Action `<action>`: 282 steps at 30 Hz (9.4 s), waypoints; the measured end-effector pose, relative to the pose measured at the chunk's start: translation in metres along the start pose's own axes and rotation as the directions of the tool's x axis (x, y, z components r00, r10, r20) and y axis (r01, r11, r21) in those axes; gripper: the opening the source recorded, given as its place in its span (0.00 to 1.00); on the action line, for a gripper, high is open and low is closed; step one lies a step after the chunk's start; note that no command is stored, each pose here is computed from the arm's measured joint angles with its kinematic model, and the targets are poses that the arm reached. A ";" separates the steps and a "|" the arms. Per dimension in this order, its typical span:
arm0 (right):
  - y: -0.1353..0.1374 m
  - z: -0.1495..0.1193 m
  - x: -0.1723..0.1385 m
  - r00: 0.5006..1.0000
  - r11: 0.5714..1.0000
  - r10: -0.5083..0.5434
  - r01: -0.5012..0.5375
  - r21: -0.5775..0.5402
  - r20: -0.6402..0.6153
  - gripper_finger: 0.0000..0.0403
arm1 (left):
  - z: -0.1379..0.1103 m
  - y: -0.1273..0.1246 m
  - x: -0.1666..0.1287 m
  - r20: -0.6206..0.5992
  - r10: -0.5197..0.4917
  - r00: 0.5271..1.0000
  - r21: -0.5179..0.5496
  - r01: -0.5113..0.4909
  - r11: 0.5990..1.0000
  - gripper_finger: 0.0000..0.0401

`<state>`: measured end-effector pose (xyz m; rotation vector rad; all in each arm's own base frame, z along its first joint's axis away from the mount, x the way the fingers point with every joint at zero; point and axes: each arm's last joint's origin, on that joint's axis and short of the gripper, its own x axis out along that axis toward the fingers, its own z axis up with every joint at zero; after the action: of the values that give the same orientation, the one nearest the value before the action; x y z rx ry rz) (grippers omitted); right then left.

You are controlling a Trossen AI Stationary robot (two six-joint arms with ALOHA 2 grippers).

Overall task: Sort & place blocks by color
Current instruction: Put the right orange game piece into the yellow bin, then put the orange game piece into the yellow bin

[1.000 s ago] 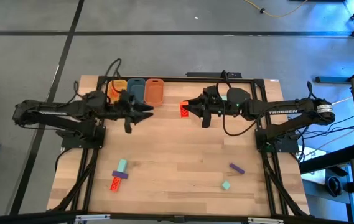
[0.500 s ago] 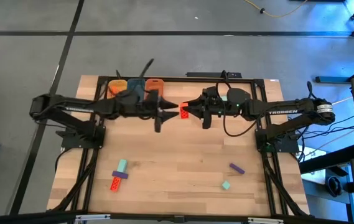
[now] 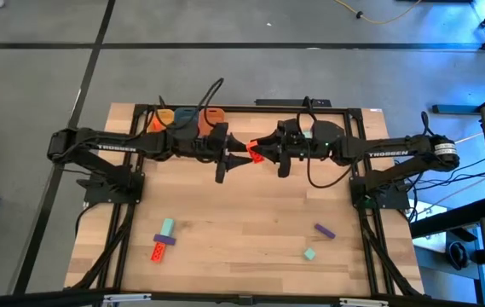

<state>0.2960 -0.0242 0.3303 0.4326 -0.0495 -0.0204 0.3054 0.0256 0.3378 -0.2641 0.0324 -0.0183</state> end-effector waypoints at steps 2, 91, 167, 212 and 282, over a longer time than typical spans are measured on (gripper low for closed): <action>0.000 0.001 0.000 1.000 1.000 -0.001 0.001 0.000 0.006 0.24 | 0.001 0.002 0.000 0.010 0.006 1.000 -0.017 -0.005 1.000 0.42; -0.022 -0.015 -0.120 0.988 0.984 -0.125 0.135 0.117 -0.091 0.88 | -0.007 0.001 -0.141 0.085 0.163 0.983 0.032 -0.166 0.986 0.21; -0.020 -0.011 -0.121 0.997 0.988 -0.075 0.072 0.136 0.019 0.88 | -0.069 0.161 -0.183 -0.723 0.674 0.149 0.073 -0.954 0.289 0.21; -0.020 -0.012 -0.121 0.997 0.988 -0.080 0.078 0.130 0.011 0.88 | -0.125 0.185 -0.183 -0.773 0.631 0.068 0.082 -0.975 0.206 0.39; -0.020 -0.012 -0.121 0.997 0.991 -0.077 0.075 0.112 0.011 0.88 | 0.005 -0.037 -0.149 0.251 0.083 0.964 -0.001 -0.086 0.996 0.43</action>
<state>0.1760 -0.0336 0.3059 0.5459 -0.0491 -0.0960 0.1559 -0.0049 0.3569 -0.2529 -0.2089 0.0999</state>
